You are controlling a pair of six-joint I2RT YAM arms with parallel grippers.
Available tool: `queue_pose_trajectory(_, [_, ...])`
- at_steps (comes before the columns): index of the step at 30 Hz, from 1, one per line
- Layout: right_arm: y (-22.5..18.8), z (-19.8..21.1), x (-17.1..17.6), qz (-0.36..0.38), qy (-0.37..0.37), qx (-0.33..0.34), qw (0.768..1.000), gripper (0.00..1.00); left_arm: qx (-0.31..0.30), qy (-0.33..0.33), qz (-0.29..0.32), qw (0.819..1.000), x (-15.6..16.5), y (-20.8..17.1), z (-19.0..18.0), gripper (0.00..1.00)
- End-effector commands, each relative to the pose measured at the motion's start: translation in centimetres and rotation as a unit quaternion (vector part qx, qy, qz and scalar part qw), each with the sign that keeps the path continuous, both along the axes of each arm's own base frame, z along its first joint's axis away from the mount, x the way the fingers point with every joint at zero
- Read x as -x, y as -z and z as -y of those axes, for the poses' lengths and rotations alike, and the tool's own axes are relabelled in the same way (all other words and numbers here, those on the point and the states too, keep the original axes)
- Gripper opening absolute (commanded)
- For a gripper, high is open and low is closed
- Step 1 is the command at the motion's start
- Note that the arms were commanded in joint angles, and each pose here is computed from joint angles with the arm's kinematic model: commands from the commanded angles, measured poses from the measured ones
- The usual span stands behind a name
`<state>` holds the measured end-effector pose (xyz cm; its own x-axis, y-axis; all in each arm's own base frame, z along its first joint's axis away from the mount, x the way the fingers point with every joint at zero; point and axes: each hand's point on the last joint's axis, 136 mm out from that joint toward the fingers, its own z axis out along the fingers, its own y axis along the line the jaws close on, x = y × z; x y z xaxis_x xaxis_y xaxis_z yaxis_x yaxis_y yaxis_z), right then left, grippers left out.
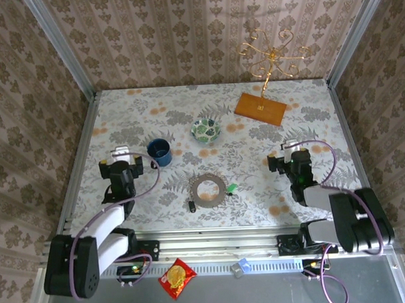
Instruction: Put the keys on the keyring
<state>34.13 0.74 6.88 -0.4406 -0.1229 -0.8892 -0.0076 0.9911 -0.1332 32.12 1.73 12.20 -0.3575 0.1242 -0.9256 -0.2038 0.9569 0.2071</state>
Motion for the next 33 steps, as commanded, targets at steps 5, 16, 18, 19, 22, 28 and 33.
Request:
queue_pose_trajectory(5, [-3.4, -0.6, -4.3, 0.093, -0.003, -0.038, 0.995, 1.0, 0.012, 0.046, 0.054, 0.997, -2.8, -1.2, 1.2, 1.0])
queue_pose_trajectory(16, [-2.8, 0.9, -5.9, 0.051, 0.022, -0.068, 0.996, 1.0, -0.012, 0.085, 0.08, 0.993, -5.8, 1.3, 2.4, 1.0])
queue_pose_trajectory(18, [-2.8, 1.0, -5.9, 0.051, 0.022, -0.069, 0.996, 1.0, 0.004, 0.072, 0.049, 0.996, -6.1, 1.8, 2.0, 1.0])
queue_pose_trajectory(19, [-2.8, 1.0, -5.9, 0.051, 0.023, -0.069, 0.996, 1.0, 0.003, 0.062, 0.047, 0.997, -6.6, 1.8, 1.5, 1.0])
queue_pose_trajectory(22, [-2.8, 1.0, -5.9, 0.05, 0.022, -0.069, 0.996, 1.0, 0.007, 0.048, 0.024, 0.999, -7.2, 2.2, 1.1, 1.0])
queue_pose_trajectory(28, [-2.7, 1.0, -5.9, 0.049, 0.022, -0.07, 0.996, 1.0, 0.005, 0.049, 0.027, 0.998, -7.2, 2.0, 1.1, 1.0])
queue_pose_trajectory(33, [-2.8, 1.0, -5.9, 0.049, 0.022, -0.07, 0.996, 1.0, 0.021, 0.06, 0.014, 0.998, -7.7, 2.3, 1.0, 1.0])
